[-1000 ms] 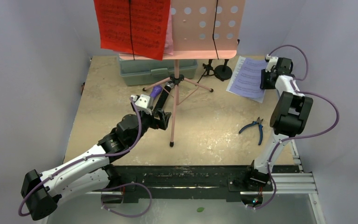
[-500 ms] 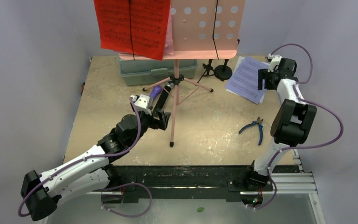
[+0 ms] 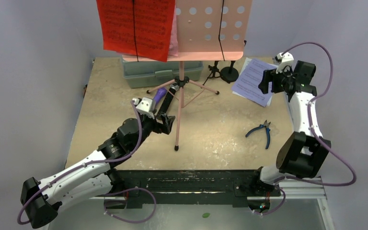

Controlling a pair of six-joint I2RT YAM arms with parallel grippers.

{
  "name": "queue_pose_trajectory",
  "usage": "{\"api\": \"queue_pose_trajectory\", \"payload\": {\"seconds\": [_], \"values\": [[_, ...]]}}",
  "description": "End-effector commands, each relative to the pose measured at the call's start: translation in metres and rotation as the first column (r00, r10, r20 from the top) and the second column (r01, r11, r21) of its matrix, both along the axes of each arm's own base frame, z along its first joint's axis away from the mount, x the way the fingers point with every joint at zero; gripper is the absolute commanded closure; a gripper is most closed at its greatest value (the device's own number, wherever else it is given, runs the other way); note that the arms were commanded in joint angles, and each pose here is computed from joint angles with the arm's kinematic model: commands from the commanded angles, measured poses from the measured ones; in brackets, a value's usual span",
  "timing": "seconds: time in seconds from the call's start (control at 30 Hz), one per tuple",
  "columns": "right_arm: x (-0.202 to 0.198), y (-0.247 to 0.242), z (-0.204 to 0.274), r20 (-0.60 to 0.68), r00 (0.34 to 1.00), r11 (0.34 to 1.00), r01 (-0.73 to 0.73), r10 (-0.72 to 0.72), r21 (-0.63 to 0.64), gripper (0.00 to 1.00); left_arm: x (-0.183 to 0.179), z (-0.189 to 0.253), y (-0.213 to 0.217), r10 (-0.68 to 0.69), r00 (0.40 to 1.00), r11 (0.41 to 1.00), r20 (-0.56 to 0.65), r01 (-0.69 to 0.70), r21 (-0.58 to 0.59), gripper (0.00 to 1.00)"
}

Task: Pack up the instrument practice props
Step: Place the sheet music at the center of the board, then pick up the sheet music from the music stand.

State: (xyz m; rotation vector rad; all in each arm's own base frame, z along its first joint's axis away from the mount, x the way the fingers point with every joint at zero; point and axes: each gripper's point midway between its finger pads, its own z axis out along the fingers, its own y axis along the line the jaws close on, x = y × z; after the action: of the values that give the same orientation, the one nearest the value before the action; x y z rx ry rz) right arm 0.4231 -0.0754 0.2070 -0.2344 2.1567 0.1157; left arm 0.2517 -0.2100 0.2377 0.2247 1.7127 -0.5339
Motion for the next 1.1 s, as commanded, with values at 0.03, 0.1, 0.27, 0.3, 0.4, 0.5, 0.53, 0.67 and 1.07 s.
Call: {"api": "queue_pose_trajectory", "payload": {"seconds": [0.03,0.1,0.27,0.3,0.4,0.5,0.53,0.67,1.07], "values": [[-0.039,0.056,0.05,0.135,0.966,0.967,-0.236,0.222,0.096,0.2,-0.006,0.023,-0.003,-0.035,0.999,0.998,0.032,0.037,-0.047,0.08],[-0.051,0.067,0.062,0.174,0.951,0.956,-0.277,0.257,0.101,0.19,-0.007,0.026,-0.003,-0.042,0.999,0.998,0.033,0.044,-0.054,0.08],[-0.082,0.093,0.078,0.257,0.905,0.921,-0.375,0.339,0.107,0.16,-0.012,0.034,-0.005,-0.068,0.997,0.995,0.035,0.07,-0.07,0.08],[-0.087,0.098,0.077,0.265,0.897,0.912,-0.394,0.354,0.113,0.16,-0.013,0.036,-0.005,-0.072,0.997,0.995,0.034,0.075,-0.072,0.08],[-0.101,0.11,0.067,0.278,0.873,0.883,-0.449,0.401,0.135,0.16,-0.015,0.043,-0.006,-0.083,0.996,0.993,0.033,0.085,-0.076,0.08],[-0.109,0.119,0.06,0.291,0.851,0.856,-0.493,0.437,0.157,0.15,-0.018,0.05,-0.006,-0.092,0.996,0.993,0.021,0.093,-0.075,0.08],[-0.112,0.121,0.059,0.296,0.844,0.845,-0.508,0.448,0.167,0.15,-0.018,0.054,-0.007,-0.098,0.995,0.992,0.022,0.1,-0.077,0.08],[-0.118,0.128,0.055,0.309,0.822,0.816,-0.546,0.479,0.188,0.15,-0.023,0.075,-0.009,-0.122,0.992,0.988,0.033,0.124,-0.089,0.05],[-0.125,0.132,0.041,0.295,0.795,0.788,-0.59,0.529,0.177,0.15,-0.041,0.165,-0.004,-0.181,0.979,0.973,0.088,0.191,-0.125,0.01]]}}
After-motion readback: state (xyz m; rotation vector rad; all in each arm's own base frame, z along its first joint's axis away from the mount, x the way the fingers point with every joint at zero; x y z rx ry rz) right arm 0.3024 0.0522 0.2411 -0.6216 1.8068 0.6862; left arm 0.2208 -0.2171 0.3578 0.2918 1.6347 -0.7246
